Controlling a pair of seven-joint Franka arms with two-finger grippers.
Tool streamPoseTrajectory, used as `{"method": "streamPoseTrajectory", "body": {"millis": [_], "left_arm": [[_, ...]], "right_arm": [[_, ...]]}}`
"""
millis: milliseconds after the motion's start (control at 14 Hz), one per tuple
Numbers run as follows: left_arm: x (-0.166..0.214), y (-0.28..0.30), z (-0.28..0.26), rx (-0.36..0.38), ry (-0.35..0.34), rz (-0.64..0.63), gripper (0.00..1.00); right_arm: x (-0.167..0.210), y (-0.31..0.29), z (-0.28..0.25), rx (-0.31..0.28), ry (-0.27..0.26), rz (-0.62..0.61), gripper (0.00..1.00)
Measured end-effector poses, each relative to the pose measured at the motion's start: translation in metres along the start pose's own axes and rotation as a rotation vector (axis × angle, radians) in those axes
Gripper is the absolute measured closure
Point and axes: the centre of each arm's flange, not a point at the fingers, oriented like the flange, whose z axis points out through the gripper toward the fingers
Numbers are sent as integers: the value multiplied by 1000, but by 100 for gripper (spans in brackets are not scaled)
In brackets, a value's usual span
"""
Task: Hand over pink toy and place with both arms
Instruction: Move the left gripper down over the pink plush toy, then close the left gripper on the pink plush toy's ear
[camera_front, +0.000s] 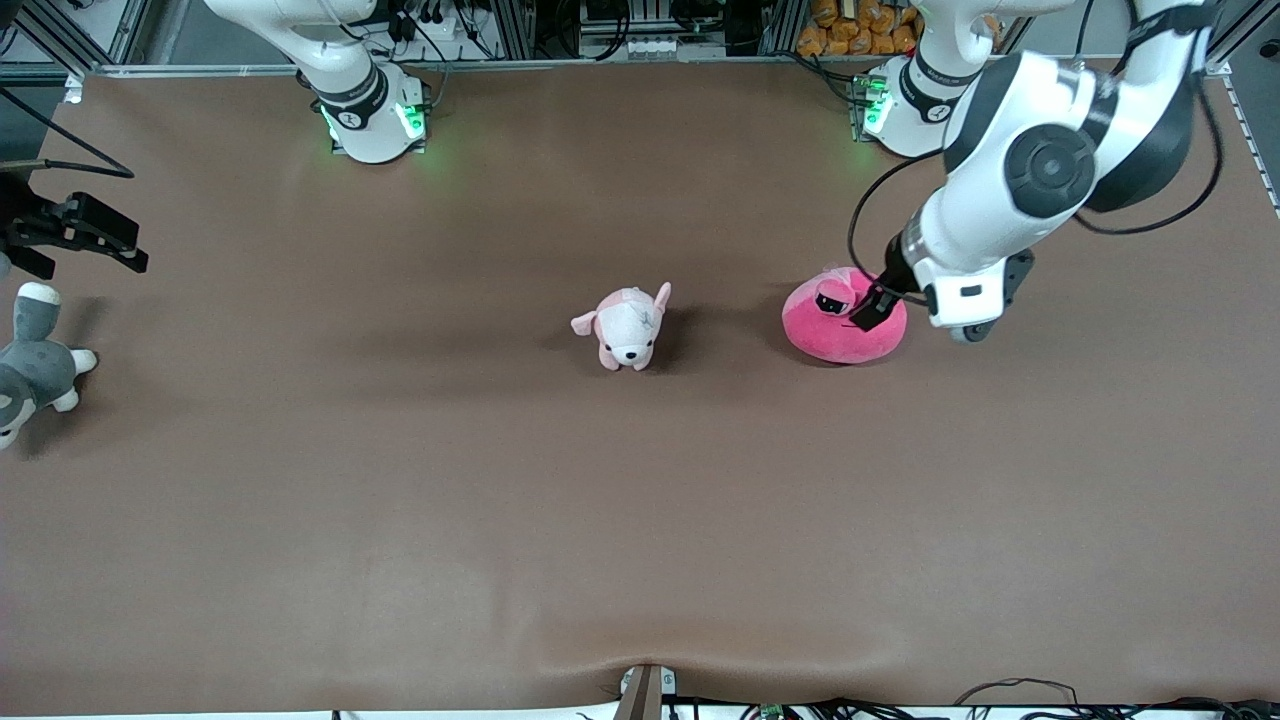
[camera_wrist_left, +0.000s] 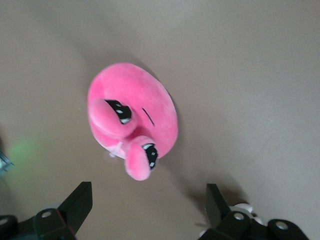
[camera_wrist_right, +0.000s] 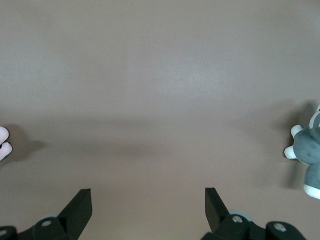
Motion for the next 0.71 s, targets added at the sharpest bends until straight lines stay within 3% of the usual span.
{"method": "streamPoseTrajectory", "body": {"millis": [500, 714], "left_arm": [[-54, 52, 59, -75, -60, -291, 0], [-56, 58, 75, -65, -76, -433, 0]], "right_arm": [[0, 0, 0, 0, 0, 0, 0], [0, 0, 0, 0, 0, 0, 0]]}}
